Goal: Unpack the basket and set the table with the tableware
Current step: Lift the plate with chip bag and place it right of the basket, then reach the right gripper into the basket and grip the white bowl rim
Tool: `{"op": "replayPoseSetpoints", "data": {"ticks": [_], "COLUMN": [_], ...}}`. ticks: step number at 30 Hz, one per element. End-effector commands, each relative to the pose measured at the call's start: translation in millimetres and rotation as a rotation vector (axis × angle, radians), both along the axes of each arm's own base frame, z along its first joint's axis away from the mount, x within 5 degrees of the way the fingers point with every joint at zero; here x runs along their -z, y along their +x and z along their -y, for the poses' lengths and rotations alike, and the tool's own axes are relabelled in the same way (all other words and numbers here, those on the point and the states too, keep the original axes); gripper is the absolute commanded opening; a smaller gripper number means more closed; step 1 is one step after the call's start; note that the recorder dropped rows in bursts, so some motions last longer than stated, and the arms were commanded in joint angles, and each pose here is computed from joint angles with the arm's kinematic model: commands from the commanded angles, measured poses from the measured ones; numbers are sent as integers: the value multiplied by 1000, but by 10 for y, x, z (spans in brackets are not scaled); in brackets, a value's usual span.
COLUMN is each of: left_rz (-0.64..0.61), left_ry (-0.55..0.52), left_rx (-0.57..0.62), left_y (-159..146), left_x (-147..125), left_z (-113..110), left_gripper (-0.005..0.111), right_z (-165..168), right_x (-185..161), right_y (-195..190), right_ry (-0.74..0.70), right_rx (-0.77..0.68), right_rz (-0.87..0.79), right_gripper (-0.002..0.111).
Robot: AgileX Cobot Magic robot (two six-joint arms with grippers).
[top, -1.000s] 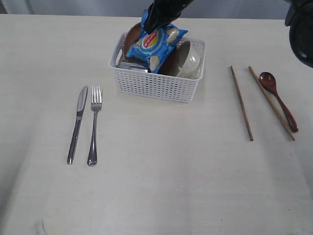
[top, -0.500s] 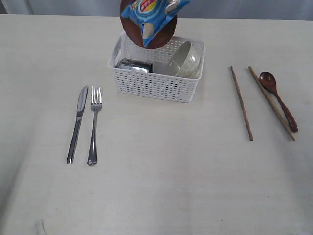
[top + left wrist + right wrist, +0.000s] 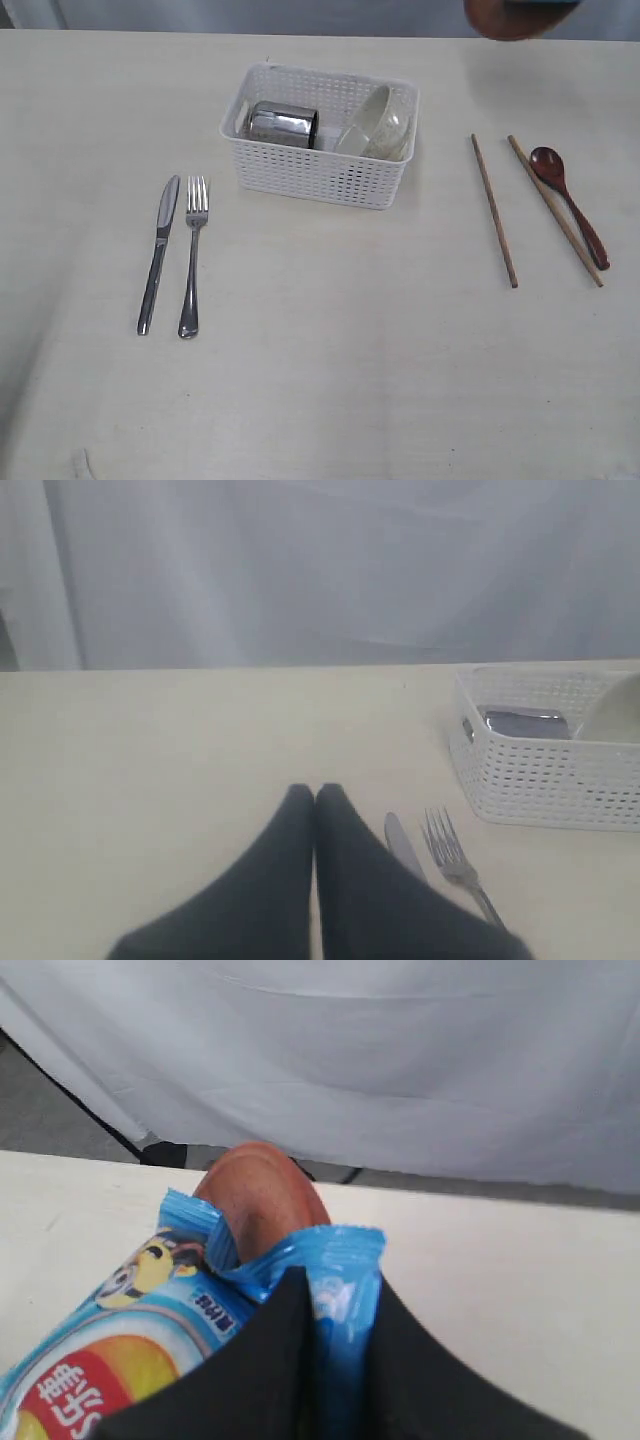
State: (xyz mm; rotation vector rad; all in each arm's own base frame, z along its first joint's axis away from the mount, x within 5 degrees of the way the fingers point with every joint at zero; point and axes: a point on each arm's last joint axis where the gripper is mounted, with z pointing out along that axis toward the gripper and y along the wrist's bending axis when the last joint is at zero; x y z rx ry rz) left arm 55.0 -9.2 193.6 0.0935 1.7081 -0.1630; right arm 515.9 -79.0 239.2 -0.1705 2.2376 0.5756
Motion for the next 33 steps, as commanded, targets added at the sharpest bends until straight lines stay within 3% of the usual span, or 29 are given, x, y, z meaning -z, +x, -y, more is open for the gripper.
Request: {"op": "replayPoseSetpoints", "data": {"ticks": [1, 4, 7, 12, 15, 21, 26, 33], "left_rz": [11, 11, 11, 11, 11, 11, 11, 11], "left_ry": [-5, -5, -5, -5, -5, -5, -5, -5], "left_rx": [1, 1, 1, 1, 1, 1, 1, 1], "left_y": [-1, -1, -1, -1, -1, -1, -1, -1], "left_x": [-2, -2, -2, -2, -2, -2, -2, -2], "left_z": [1, 1, 1, 1, 1, 1, 1, 1], "left_gripper": [0, 0, 0, 0, 0, 0, 0, 0], "right_z": [234, 228, 224, 248, 246, 214, 189, 15], "right_x": [530, 939, 1125, 1184, 1181, 1016, 596, 57], "right_y": [51, 100, 115, 131, 132, 133, 142, 158], "right_ry": [100, 115, 112, 95, 101, 183, 216, 310], "right_rx": [53, 65, 73, 94, 96, 103, 95, -41], "right_rz": [-110, -175, -202, -198, -196, -179, -90, 6], "right_gripper": [0, 0, 3, 43, 55, 56, 56, 56]}}
